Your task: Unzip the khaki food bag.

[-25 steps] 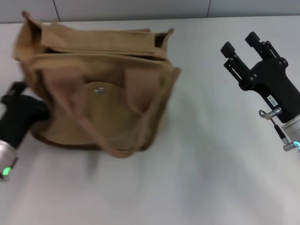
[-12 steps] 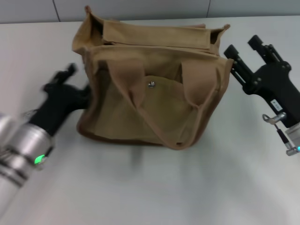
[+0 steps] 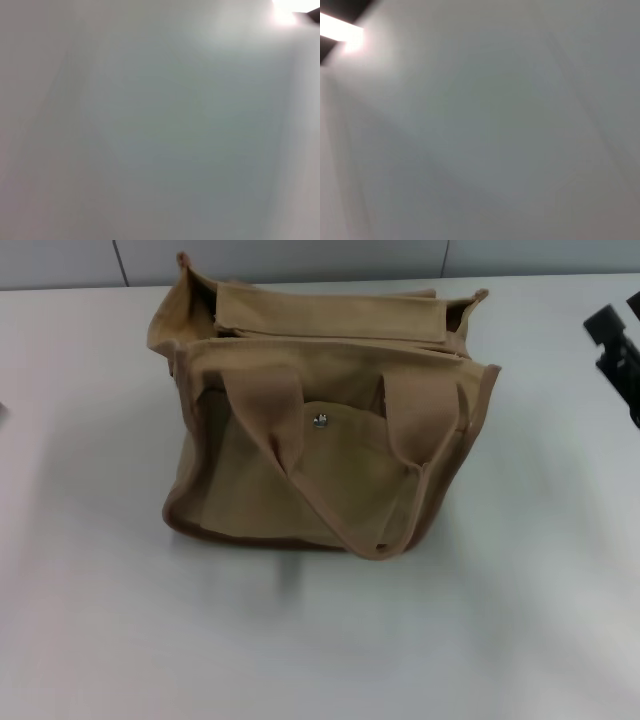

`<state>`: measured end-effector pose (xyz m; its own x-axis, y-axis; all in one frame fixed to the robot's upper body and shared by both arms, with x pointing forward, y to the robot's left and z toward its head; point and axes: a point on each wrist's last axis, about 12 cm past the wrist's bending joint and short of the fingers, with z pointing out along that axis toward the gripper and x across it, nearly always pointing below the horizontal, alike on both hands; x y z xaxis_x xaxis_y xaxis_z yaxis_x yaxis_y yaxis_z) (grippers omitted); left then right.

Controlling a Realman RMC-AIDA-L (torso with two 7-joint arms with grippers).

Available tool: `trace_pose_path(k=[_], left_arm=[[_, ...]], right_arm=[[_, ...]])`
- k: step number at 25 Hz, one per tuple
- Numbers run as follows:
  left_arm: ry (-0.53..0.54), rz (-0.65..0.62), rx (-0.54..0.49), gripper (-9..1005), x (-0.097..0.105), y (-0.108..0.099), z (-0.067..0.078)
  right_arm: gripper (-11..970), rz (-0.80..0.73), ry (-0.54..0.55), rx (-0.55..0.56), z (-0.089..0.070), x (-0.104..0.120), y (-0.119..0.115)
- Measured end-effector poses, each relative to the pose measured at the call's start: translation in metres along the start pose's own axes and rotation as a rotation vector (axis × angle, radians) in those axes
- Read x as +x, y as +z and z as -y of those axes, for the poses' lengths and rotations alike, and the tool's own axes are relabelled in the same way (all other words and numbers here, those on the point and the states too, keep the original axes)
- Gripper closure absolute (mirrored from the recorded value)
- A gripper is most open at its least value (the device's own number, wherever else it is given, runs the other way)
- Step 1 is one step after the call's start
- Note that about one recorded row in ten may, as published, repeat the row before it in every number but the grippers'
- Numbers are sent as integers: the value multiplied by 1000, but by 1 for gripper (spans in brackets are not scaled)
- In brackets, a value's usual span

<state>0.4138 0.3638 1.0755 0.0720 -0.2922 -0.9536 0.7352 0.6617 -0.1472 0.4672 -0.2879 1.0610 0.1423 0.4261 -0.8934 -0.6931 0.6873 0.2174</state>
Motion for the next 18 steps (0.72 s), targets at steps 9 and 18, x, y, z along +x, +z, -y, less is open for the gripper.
trace_pose_path(k=[9,18], left_arm=[[-110,-318,392,308,5,22,6],[-124,-401,471,198,12,33,6]], right_arm=[[121,-339,18,-675,-19,-13,15],[121,-461,57,-765,-26,3,32]])
